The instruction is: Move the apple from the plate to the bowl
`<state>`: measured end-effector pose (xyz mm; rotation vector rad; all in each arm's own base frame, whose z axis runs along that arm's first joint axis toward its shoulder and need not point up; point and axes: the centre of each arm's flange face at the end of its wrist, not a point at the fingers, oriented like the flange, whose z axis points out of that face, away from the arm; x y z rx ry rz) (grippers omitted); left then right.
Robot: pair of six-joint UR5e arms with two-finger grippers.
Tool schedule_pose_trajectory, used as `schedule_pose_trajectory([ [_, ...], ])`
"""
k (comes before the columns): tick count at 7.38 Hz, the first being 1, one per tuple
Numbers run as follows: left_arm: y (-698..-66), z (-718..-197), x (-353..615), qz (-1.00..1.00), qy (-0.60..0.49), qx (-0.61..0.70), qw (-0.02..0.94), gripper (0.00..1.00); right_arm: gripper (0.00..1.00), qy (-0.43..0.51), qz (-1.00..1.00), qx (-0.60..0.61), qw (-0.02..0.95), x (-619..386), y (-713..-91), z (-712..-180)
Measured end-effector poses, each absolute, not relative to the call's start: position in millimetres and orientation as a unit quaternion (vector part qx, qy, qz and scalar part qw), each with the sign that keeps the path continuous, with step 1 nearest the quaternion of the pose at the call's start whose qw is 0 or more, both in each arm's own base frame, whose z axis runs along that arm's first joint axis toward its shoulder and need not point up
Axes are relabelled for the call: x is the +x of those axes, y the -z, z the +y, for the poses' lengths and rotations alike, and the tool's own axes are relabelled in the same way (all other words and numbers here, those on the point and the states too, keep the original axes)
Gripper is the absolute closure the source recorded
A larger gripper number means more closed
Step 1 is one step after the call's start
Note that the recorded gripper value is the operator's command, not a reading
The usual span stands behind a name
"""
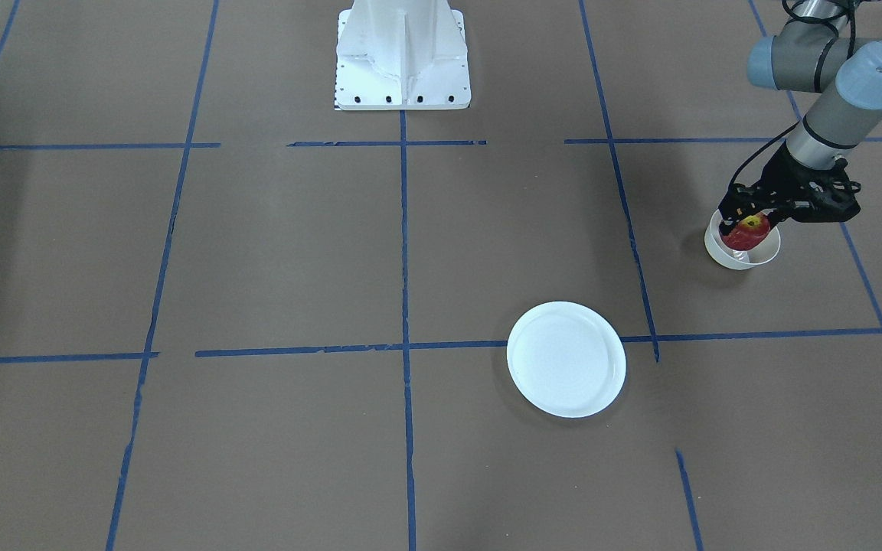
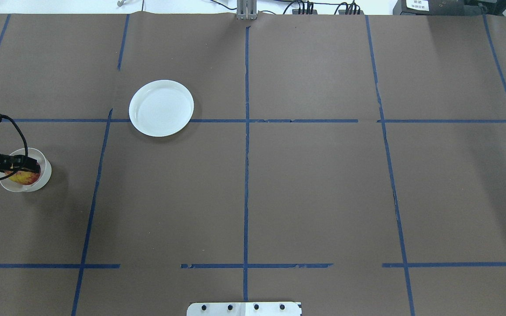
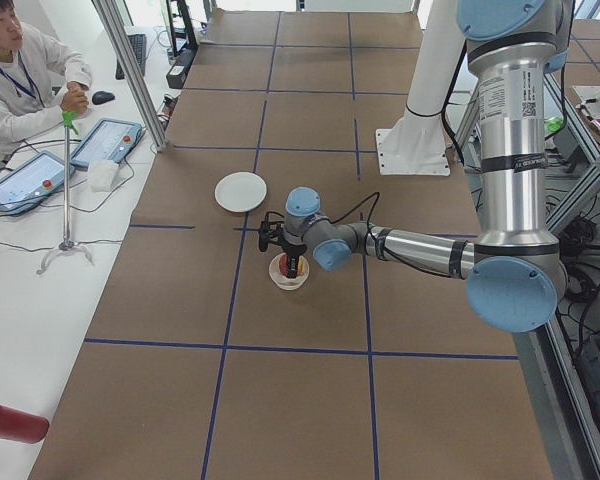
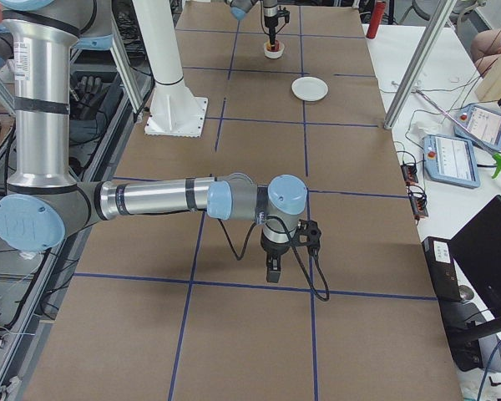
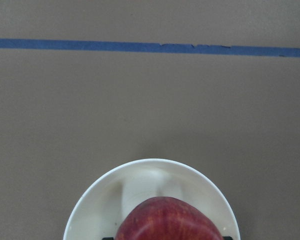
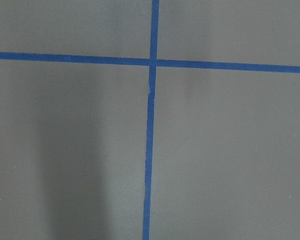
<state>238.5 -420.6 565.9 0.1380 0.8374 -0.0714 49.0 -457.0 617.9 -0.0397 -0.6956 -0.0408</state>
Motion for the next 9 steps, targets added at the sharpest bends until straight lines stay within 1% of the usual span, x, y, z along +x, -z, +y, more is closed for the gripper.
schedule_pose_trajectory([
  [1,-568,-420,239,0.404,0.034,0.065,0.912,0.01,0.00,0.020,-0.341,-0.019,0.940,49,-618,-457],
  [4,-570,-413,229,0.402,0.027,0.062,0.913,0.06,0.00,0.020,-0.341,-0.019,0.940,49,-617,-457],
  [5,-560,-410,212,0.407,0.016,0.066,0.911,0.05,0.00,0.020,-0.341,-0.019,0.940,49,-617,-457],
  [6,-549,-418,173,0.404,0.007,0.081,0.911,0.01,0.00,0.020,-0.341,-0.019,0.940,49,-617,-457],
  [9,-542,-468,24,0.357,-0.010,0.116,0.927,0.01,0.00,0.020,-0.341,-0.019,0.940,49,-617,-457],
])
